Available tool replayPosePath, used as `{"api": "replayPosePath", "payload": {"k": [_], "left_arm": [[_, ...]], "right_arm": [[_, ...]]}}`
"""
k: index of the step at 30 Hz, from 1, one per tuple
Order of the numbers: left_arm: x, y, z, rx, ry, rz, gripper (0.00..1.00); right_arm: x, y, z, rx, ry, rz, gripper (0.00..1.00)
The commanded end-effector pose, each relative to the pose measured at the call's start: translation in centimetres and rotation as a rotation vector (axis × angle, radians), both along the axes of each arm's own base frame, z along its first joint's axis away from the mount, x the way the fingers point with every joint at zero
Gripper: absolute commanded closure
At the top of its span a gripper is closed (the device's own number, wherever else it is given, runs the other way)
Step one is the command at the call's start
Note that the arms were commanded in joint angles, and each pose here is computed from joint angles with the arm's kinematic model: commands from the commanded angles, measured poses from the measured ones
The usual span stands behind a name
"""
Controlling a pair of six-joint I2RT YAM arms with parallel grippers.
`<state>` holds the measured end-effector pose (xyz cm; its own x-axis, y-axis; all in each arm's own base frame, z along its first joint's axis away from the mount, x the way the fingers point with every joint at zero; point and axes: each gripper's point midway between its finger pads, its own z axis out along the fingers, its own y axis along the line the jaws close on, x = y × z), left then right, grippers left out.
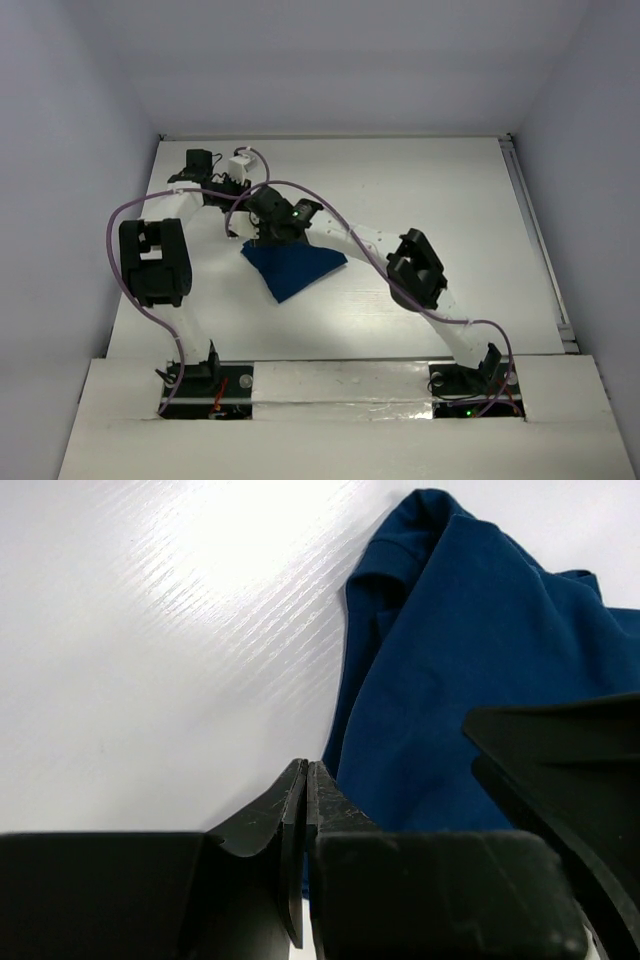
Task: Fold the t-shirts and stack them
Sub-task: Fold the long partially folded tshirt into a neat square
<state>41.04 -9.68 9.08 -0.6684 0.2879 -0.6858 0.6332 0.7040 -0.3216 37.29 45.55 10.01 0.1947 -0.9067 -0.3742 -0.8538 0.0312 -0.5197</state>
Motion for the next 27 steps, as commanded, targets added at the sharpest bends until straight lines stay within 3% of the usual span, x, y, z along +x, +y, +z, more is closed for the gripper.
{"api": "replayPosePath", "payload": {"k": [1, 7, 13, 23, 27], "left_arm": [[-0.8, -0.8, 3.1, -0.037, -0.054, -0.029, 1.0], [-1.3, -0.6, 4.6, -0.026, -0.086, -0.025, 1.0], [-2.4, -1.2, 5.4, -0.066, -0.078, -0.04, 1.0], [-4.1, -1.7, 4.5, -0.12, -0.04, -0.049, 1.0], [-5.5, -2.1, 4.1, -0.167, 0.02, -0.087, 1.0]], "right_arm": [[1.3, -0.5, 4.3, 0.077, -0.09, -0.065, 0.56], [0.3, -4.6, 4.8, 0.04, -0.114, -0.117, 0.59], [-0.5, -9.1, 1.4, -0.019, -0.032, -0.169, 0.66], [-4.1, -9.5, -6.8, -0.054, 0.224, -0.109, 0.73], [-3.6, -9.9, -7.9, -0.031, 0.248, -0.126, 0.71]]}}
